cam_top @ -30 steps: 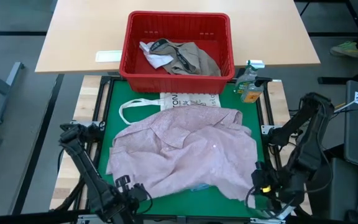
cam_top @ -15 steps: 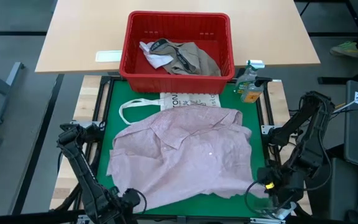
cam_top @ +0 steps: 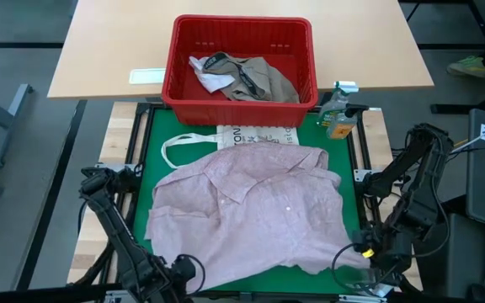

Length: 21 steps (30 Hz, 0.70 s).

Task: Fold Laundry from Bin
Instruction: Fold the pink shirt from the red laundry basket

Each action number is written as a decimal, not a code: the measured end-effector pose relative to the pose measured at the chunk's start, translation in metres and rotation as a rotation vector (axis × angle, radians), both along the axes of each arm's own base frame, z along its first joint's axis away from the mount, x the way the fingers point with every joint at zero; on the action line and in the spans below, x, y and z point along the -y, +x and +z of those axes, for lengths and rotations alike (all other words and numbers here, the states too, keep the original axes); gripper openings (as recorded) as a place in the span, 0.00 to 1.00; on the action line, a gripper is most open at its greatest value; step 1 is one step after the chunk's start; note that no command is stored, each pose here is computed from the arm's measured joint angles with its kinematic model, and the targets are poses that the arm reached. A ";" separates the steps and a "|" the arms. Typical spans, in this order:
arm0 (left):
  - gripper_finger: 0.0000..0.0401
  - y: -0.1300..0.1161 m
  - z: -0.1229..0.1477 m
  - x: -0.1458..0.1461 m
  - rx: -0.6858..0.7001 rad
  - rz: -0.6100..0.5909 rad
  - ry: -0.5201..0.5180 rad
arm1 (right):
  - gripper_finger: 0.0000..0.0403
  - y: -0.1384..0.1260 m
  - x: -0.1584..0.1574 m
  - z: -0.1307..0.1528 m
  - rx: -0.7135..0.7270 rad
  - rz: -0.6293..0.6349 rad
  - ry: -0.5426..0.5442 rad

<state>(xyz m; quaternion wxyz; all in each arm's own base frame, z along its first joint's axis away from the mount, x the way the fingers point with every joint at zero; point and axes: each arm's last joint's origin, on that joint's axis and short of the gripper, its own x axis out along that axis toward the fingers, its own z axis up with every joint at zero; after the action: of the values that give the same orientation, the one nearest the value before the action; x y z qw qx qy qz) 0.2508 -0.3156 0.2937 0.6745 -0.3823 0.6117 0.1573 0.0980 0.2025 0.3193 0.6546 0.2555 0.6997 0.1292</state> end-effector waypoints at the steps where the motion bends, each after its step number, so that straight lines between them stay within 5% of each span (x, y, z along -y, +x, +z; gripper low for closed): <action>1: 0.00 0.004 0.001 -0.001 0.002 0.029 -0.019 | 0.01 -0.001 0.000 0.000 -0.024 -0.005 0.007; 7: 0.00 0.021 0.006 0.001 0.101 0.021 -0.121 | 0.01 -0.001 0.000 0.000 -0.063 -0.014 0.018; 21: 0.00 0.004 0.003 0.005 -0.061 -0.043 -0.137 | 0.01 -0.003 0.001 0.002 -0.065 -0.005 0.032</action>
<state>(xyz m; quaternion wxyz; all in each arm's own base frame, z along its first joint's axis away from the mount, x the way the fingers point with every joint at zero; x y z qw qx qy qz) 0.2543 -0.3208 0.2962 0.6311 -0.4095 0.6493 0.1118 0.0954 0.2011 0.3217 0.6276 0.2717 0.7179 0.1301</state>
